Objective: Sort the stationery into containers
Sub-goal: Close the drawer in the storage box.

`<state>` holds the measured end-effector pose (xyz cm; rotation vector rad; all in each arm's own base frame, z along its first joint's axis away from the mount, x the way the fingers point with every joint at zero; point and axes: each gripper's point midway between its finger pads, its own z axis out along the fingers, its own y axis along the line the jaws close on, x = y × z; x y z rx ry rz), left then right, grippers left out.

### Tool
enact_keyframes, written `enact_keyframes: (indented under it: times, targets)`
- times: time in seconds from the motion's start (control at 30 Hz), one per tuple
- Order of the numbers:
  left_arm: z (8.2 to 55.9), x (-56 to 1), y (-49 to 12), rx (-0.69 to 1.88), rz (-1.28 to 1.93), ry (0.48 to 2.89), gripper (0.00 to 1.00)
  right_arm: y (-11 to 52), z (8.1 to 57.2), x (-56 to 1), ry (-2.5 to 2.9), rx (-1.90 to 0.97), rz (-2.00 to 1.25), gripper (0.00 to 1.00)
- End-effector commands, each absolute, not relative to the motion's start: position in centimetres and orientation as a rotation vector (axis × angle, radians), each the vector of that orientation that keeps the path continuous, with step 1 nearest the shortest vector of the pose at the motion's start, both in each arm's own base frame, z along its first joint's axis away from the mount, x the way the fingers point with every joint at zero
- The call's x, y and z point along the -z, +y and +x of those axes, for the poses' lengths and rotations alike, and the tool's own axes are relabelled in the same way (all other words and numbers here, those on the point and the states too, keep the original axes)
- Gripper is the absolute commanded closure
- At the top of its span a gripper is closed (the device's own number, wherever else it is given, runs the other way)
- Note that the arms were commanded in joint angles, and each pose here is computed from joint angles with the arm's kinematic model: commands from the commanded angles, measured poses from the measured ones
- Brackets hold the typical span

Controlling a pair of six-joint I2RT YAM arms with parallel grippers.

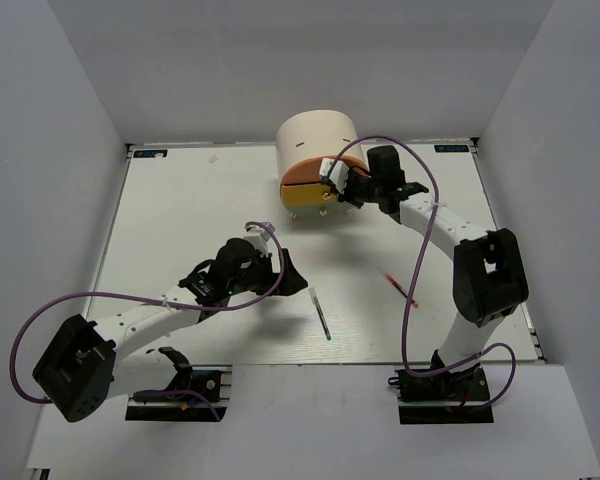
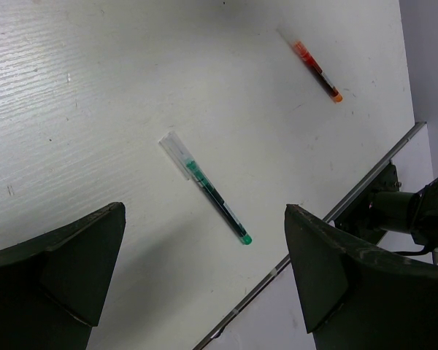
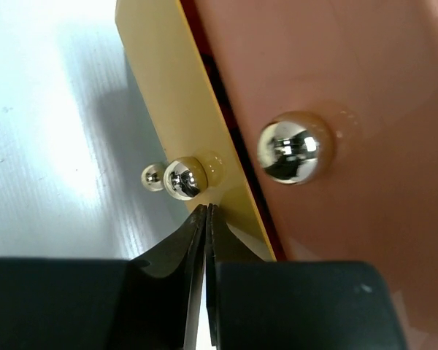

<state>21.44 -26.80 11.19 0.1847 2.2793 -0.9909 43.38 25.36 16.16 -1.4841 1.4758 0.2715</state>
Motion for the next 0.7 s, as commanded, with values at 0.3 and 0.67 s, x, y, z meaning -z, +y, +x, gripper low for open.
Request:
enact_keyframes:
  times: [0.3,0.67]
  targets:
    - [21.5,-11.7,-26.8,0.988,0.196,2.26,0.0,25.6,46.1,-18.6,1.448,-0.189,-1.353,0.88]
    - [21.3,-11.7,-26.7,0.993,0.186,2.263,0.0,25.6,40.7,-18.5,1.436,-0.368,-1.322,0.88]
